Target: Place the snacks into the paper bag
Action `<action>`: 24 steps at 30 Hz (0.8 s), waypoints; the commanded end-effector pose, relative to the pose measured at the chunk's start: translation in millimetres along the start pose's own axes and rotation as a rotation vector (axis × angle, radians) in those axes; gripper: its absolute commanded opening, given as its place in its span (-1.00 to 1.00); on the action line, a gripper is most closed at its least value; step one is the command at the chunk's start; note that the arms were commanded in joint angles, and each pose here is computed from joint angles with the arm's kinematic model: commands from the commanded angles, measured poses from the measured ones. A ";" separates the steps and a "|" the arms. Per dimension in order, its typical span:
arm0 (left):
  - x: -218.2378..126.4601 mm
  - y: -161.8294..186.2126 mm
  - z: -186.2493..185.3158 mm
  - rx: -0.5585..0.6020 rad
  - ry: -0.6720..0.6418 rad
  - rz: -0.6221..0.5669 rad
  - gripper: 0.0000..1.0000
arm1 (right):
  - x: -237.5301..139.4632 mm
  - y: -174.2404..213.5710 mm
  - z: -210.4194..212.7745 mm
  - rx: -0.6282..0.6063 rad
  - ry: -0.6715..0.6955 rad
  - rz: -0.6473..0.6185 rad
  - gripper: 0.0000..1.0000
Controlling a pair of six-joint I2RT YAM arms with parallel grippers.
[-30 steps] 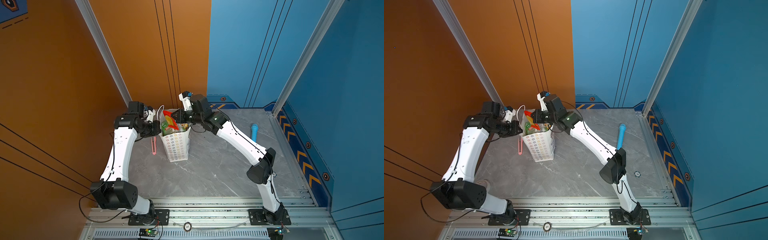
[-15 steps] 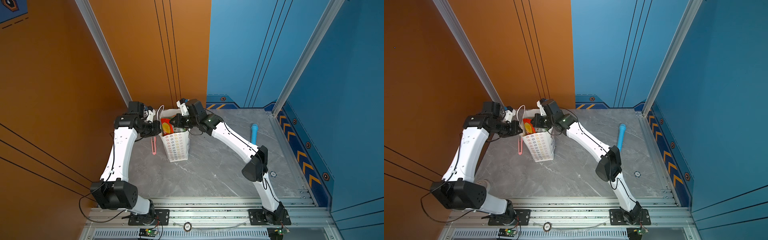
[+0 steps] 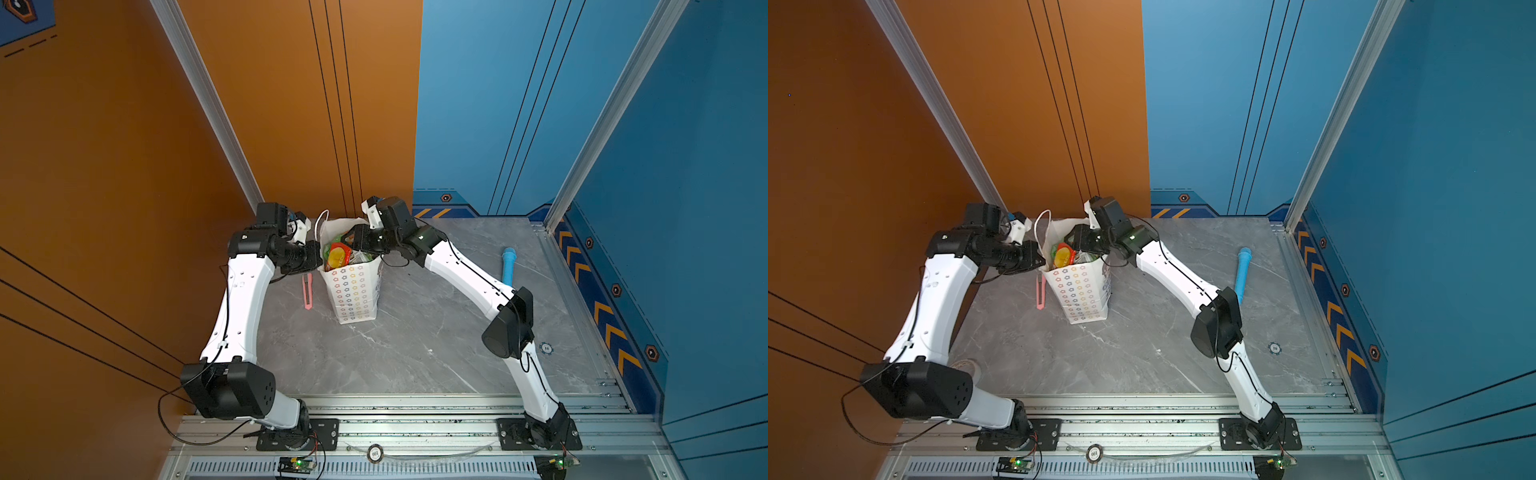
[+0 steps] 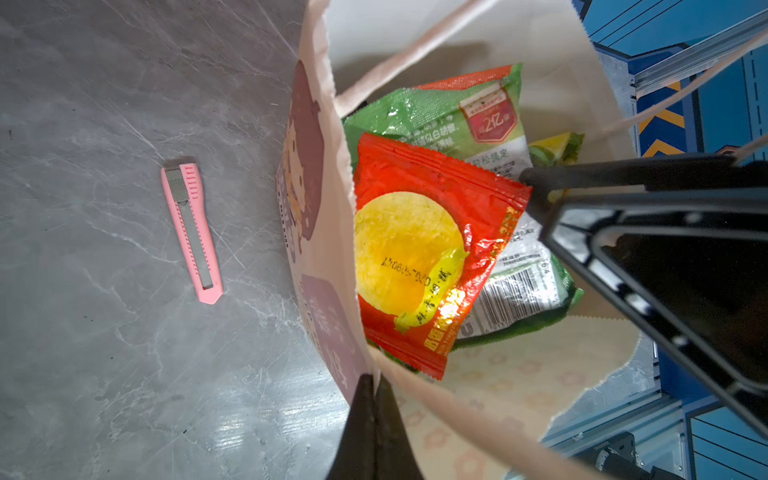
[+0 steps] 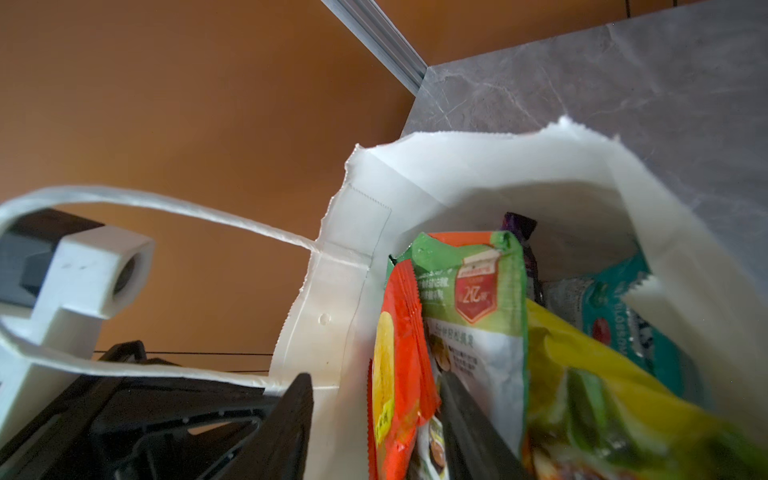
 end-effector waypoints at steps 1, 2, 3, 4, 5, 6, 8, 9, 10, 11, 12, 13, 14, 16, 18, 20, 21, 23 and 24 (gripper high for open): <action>-9.8 -6.1 -9.4 0.008 0.040 -0.043 -1.00 | -68.0 -48.4 51.2 -0.116 -0.066 -0.154 0.19; -9.6 -6.1 -9.1 0.007 0.038 -0.043 -1.00 | -73.5 -49.8 53.1 -0.131 -0.064 -0.162 0.25; -9.2 -6.2 -9.2 0.008 0.038 -0.043 -1.00 | -91.5 -56.8 64.7 -0.150 -0.077 -0.195 0.31; -8.7 -6.0 -9.2 0.008 0.038 -0.041 -1.00 | -100.1 -58.7 69.5 -0.162 -0.083 -0.211 0.39; -8.9 -6.5 -9.1 0.008 0.038 -0.043 -1.00 | -109.0 -60.7 74.5 -0.174 -0.094 -0.230 0.44; -8.9 -6.7 -8.9 0.007 0.038 -0.044 -1.00 | -115.9 -61.8 76.6 -0.184 -0.099 -0.244 0.47; -9.0 -7.5 -9.0 0.006 0.037 -0.046 -1.00 | -133.7 -64.1 80.9 -0.213 -0.098 -0.288 0.54; -9.0 -7.5 -9.2 0.006 0.038 -0.046 -1.00 | -140.5 -64.4 80.8 -0.232 -0.087 -0.308 0.56; -9.5 -7.6 -9.7 0.005 0.039 -0.048 -1.00 | -148.6 -64.0 77.7 -0.256 -0.061 -0.330 0.59; -9.4 -7.7 -9.5 0.005 0.038 -0.048 -1.00 | -157.2 -63.4 72.3 -0.276 -0.023 -0.358 0.65; -9.6 -7.5 -9.7 0.004 0.039 -0.048 -1.00 | -162.9 -62.3 65.1 -0.291 0.012 -0.380 0.71; -10.1 -7.3 -10.0 0.005 0.040 -0.050 -1.00 | -171.8 -61.3 58.1 -0.302 0.045 -0.411 0.82; -10.5 -7.4 -9.8 0.005 0.039 -0.051 -1.00 | -179.8 -61.0 50.1 -0.304 0.072 -0.444 0.90; -10.4 -7.5 -9.3 0.003 0.038 -0.053 -0.87 | -187.1 -53.3 28.3 -0.286 0.120 -0.466 1.00; -10.2 -7.5 -9.2 0.003 0.039 -0.052 -0.55 | -201.3 -50.8 14.2 -0.271 0.161 -0.501 1.00; -11.2 -7.8 -9.0 0.004 0.033 -0.058 -0.19 | -208.8 -43.6 6.2 -0.264 0.189 -0.512 1.00; -11.9 -8.4 -8.7 0.005 0.030 -0.063 -0.01 | -219.2 -48.9 -10.1 -0.250 0.230 -0.533 1.00; -14.2 -9.4 -8.4 0.008 0.024 -0.075 0.33 | -224.7 -44.5 -22.0 -0.239 0.263 -0.530 1.00; -15.2 -9.8 -8.8 0.009 0.024 -0.081 0.79 | -227.5 -42.4 -27.9 -0.233 0.279 -0.526 1.00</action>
Point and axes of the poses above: each gripper's point midway between its finger pads, its own x axis out along the fingers, its own z axis along the line the jaws close on, y = z × x, the point moved 1 cm from there along -x, back along the fingers, and after that the axes turned 6 degrees about -x, right-handed, at the moved point
